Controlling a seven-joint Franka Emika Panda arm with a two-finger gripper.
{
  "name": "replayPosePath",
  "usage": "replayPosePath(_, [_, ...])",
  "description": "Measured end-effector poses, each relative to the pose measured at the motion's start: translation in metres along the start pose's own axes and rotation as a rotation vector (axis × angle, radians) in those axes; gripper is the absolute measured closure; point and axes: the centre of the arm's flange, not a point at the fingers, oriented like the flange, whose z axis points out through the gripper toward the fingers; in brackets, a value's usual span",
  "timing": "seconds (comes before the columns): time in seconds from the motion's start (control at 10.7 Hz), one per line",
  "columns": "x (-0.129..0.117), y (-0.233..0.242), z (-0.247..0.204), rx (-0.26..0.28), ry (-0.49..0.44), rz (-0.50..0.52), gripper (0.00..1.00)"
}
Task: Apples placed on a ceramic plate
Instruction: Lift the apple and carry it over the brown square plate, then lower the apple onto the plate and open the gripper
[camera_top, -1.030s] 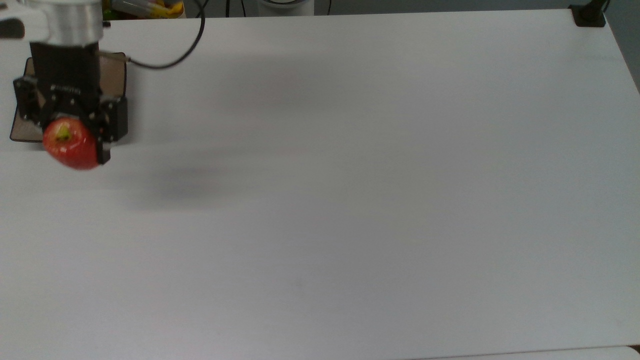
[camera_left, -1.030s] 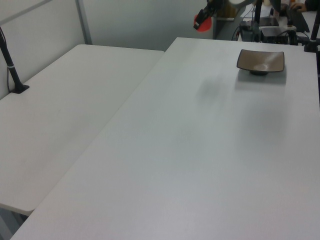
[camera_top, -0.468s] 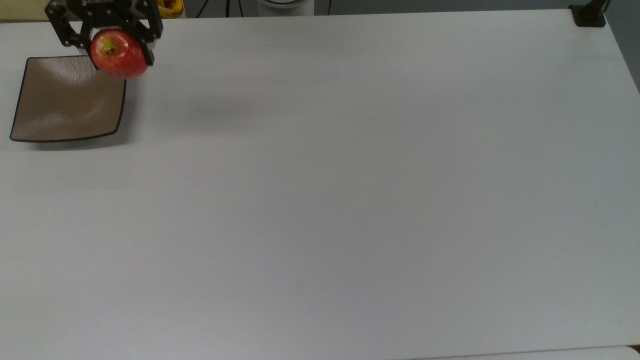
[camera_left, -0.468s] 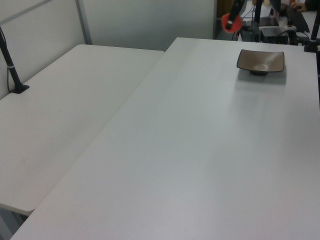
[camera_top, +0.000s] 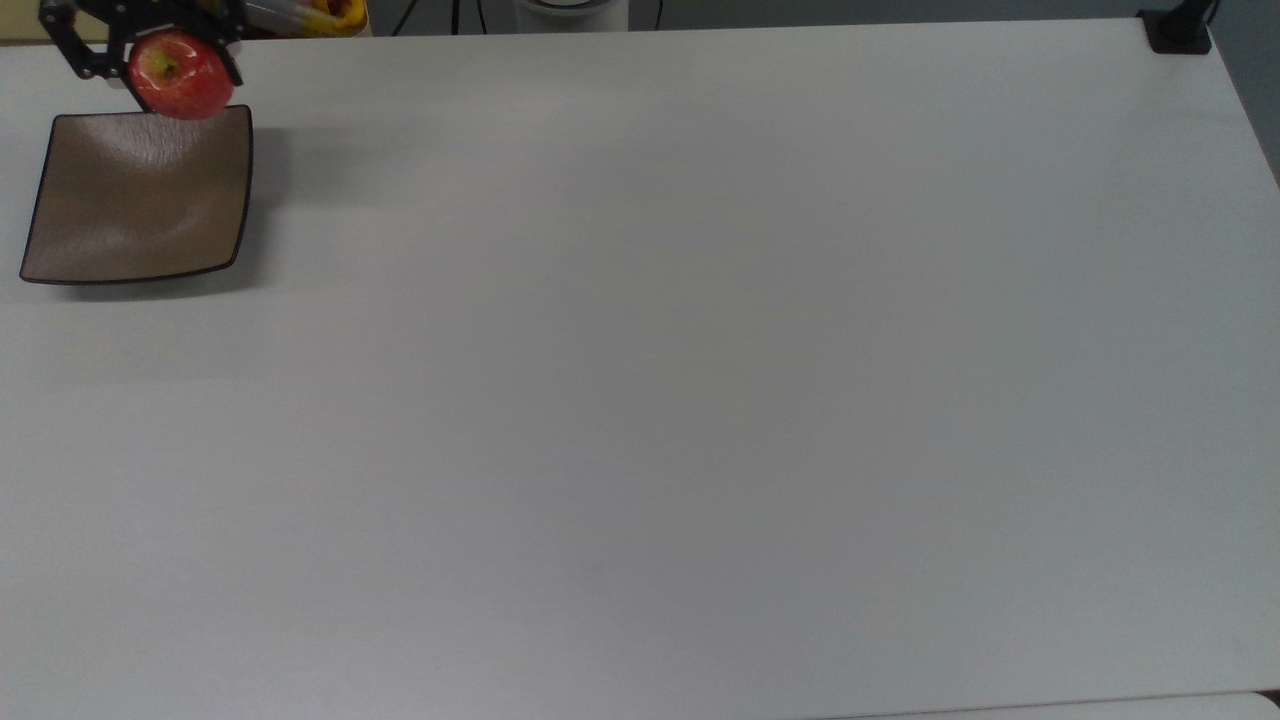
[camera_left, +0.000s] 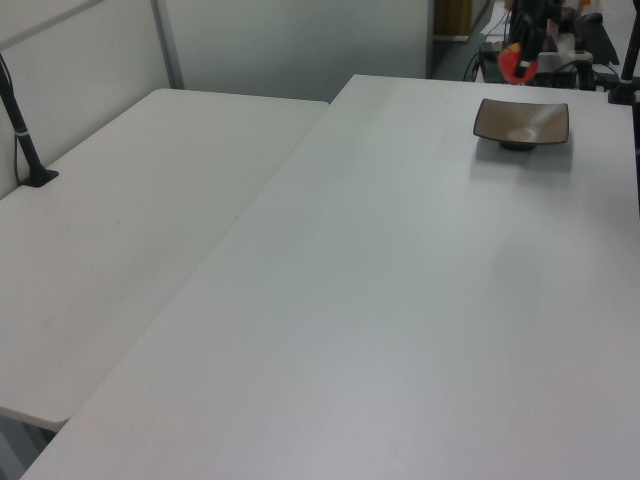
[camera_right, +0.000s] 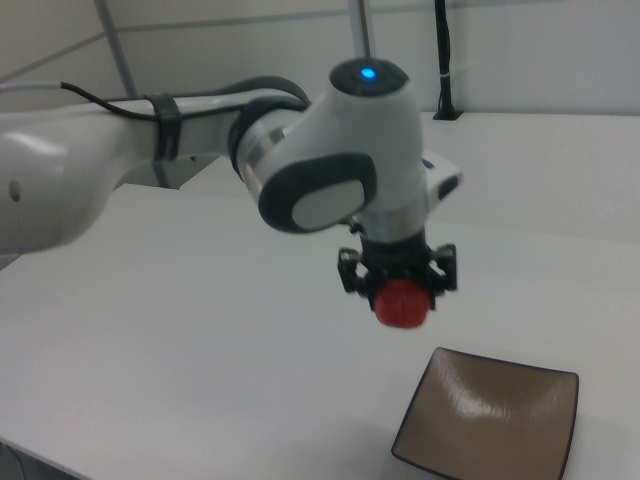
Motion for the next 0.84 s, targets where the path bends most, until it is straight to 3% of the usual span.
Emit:
replayPosePath(0.19, [-0.039,0.03,0.015,-0.03,-0.001,-0.041,0.22])
replayPosePath(0.37, [-0.06,0.053,0.046,-0.088,0.001,-0.047,0.22])
replayPosePath(0.66, [-0.074,0.076,0.102,-0.168,-0.005,-0.052,0.22])
replayPosePath(0.84, [-0.076,0.081,0.126,-0.191,-0.006,-0.048,0.22])
